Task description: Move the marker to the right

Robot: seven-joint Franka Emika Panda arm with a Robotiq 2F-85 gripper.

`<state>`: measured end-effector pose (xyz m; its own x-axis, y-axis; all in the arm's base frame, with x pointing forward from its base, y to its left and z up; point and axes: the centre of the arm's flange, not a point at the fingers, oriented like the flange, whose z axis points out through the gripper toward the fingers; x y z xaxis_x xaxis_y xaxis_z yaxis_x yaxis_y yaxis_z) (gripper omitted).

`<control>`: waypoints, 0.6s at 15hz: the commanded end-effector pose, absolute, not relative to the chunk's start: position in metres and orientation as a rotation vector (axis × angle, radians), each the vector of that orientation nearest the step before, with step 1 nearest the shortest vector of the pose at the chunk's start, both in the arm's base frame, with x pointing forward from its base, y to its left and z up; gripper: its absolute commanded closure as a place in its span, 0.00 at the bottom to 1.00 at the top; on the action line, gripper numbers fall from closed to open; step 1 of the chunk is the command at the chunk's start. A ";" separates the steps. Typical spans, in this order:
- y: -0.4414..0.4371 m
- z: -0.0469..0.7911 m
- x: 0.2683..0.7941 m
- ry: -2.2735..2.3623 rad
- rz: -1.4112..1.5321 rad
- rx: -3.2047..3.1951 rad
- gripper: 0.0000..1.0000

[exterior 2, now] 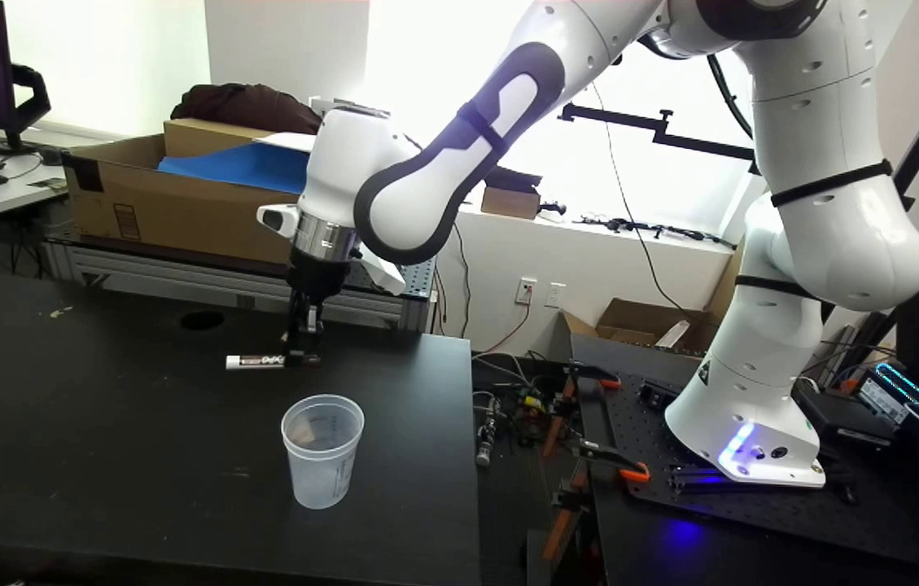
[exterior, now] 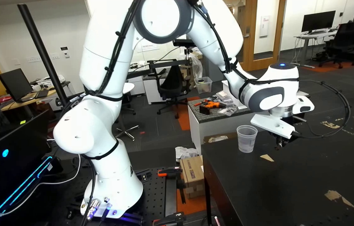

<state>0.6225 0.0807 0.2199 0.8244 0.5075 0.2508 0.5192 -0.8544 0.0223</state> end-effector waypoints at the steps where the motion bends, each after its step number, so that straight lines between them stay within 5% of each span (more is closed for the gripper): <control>1: 0.056 0.257 0.602 -0.653 -0.435 -3.021 0.95; 9: -0.012 0.262 0.591 -0.361 -0.372 -3.096 0.95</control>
<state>0.6044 0.0046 0.2624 0.9187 0.2914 0.2667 0.2903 -0.9559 0.0445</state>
